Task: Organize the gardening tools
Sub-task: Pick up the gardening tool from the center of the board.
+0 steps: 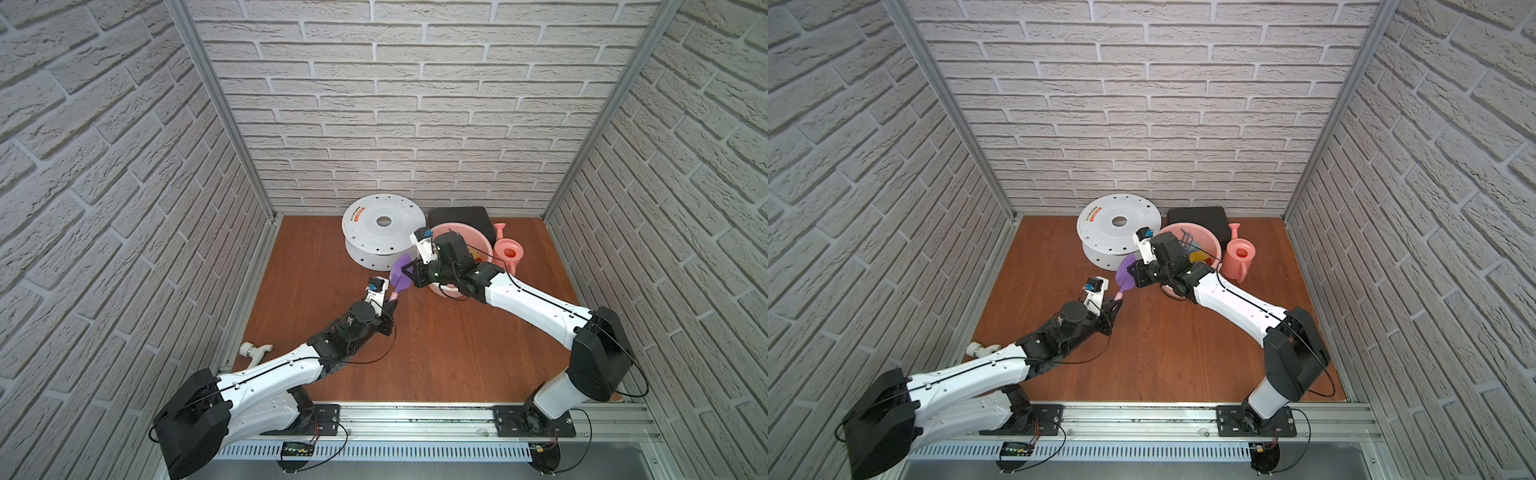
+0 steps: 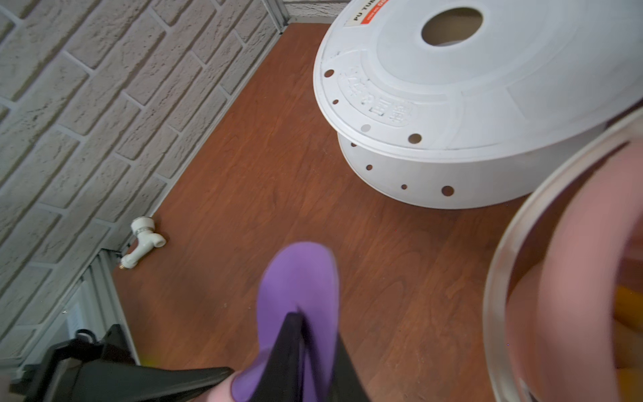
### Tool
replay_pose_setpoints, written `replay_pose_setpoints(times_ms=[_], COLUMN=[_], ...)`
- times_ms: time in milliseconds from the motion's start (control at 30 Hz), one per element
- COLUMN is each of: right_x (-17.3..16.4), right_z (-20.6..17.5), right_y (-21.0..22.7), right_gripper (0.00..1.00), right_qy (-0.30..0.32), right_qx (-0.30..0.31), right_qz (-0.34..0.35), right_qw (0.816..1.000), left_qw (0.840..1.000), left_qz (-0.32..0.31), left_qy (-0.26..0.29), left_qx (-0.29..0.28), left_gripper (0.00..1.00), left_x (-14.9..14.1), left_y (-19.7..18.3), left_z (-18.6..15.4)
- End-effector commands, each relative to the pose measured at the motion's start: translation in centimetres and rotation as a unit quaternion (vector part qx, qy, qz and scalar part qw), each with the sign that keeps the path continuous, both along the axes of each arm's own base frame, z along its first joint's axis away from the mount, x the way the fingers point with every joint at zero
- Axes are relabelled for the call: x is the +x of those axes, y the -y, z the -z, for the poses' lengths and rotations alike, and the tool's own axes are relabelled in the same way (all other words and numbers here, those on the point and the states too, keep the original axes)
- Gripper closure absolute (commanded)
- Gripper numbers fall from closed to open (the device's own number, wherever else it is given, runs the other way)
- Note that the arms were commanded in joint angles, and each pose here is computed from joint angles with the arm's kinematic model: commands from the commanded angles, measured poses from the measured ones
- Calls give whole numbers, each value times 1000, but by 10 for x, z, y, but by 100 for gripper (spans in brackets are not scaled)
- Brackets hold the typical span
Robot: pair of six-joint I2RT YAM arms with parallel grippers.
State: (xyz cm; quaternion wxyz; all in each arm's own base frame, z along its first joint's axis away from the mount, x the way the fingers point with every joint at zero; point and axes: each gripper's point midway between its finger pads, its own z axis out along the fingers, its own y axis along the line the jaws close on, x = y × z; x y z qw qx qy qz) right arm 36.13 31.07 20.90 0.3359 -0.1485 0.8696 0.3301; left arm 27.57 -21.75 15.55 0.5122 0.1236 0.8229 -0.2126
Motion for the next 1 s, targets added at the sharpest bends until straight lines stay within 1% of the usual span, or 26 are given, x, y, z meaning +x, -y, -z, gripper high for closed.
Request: replay_pose_setpoints(times_ms=[0, 33, 100, 133, 167, 233, 267, 300, 367, 400, 467, 500, 533, 667, 767, 867, 967], right_x=[1, 0, -4, -6, -8, -10, -11, -12, -14, -14, -17, -20, -21, -27, -29, -25, -13], right_z=[-14, -18, -28, -35, -41, -55, -65, -75, -95, -109, -129, -140, -150, -177, -185, -188, -181], right_y=[2, 3, 7, 10, 13, 21, 27, 35, 53, 68, 90, 101, 114, 158, 184, 211, 233], right_gripper=[97, 97, 97, 97, 97, 97, 97, 97, 97, 97, 97, 97, 97, 97, 97, 97, 97], right_qy=[31, 36, 50, 58, 67, 89, 105, 123, 161, 190, 231, 253, 274, 344, 376, 388, 380], right_qx=[-8, -7, -2, 1, 2, 0, 0, -3, -13, -22, -33, -36, -44, -81, -89, -106, -125], right_qz=[-3, -4, -2, -1, 1, 10, 18, 28, 54, 79, 113, 129, 147, 215, 254, 307, 342], right_qw=[999, 999, 999, 998, 998, 996, 994, 992, 985, 978, 966, 958, 949, 910, 887, 862, 851], left_qw=[999, 999, 999, 999, 999, 999, 999, 999, 999, 999, 998, 998, 998, 998, 998, 998, 998], left_qz=[13, 13, 12, 12, 12, 9, 6, 5, -2, -4, -6, -7, -8, -7, -7, -3, -2], left_qy=[33, 34, 35, 37, 37, 40, 39, 40, 40, 40, 42, 42, 42, 37, 32, 28, 28], left_qx=[-26, -27, -29, -31, -32, -34, -34, -35, -34, -35, -39, -40, -40, -42, -44, -47, -50], left_gripper=[100, 99, 78, 73, 64, 35, 28, 26, 18, 11, 9, 4, 2, 2, 2, 2, 2], left_x=[2, 2, 2, 1, 1, 1, 1, 1, 1, 0, 0, 0, 0, 0, 0, -1, -1], left_y=[8, 8, 8, 7, 7, 6, 5, 4, 1, -1, -2, -2, -3, -1, 0, 1, 2], left_z=[-20, -21, -23, -24, -25, -27, -28, -29, -29, -30, -32, -32, -32, -31, -28, -28, -30])
